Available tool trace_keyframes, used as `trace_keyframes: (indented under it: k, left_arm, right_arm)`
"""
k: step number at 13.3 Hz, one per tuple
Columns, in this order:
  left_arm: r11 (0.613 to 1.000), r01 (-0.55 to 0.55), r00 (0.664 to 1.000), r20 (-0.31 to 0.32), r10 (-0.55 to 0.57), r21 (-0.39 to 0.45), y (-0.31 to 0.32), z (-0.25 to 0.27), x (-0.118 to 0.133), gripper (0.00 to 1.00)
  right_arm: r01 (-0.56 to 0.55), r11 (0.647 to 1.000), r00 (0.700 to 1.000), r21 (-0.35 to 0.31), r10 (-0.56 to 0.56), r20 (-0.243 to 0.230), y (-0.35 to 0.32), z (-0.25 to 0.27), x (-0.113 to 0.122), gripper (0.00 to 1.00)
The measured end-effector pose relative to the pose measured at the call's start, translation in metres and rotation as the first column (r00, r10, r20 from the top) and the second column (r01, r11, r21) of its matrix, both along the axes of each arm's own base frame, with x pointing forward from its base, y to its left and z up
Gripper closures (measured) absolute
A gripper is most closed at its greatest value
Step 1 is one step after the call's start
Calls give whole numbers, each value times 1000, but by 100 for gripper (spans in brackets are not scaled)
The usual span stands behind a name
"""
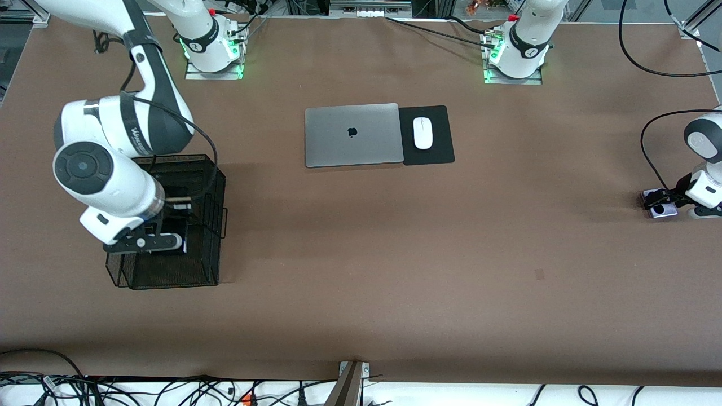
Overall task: Place phones with both arms
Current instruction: 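Lower the black phone into the mesh basket and open the right gripper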
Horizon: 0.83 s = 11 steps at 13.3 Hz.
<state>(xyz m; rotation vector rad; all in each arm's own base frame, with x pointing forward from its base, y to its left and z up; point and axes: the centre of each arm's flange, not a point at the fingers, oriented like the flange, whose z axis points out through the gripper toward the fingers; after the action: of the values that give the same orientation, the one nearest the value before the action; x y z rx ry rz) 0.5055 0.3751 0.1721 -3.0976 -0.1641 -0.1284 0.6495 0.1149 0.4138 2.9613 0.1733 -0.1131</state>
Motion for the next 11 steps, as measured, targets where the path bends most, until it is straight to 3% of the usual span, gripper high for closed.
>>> trace_keyframes:
  k: [4,7,9,11]
  left_arm:
    - [1000,-8,1000,-3,7,-5,0,-4,-3,0]
    - [1000,-9,1000,3,9,-7,-2,-12,-4,0]
    - [1000,-10,1000,6,10,-7,-2,-13,-3,0]
    - [1000,-11,1000,6,11,-7,-2,-13,-3,0]
  right_arm:
    - [33,998,999,48,-32,-23,-51,-42,-54,20]
    - [52,996,996,66,-47,-73,-56,-77,-86,20]
    - [55,996,996,70,-50,-75,-57,-85,-93,20]
    - [51,996,998,77,-48,-47,-57,-84,-90,20]
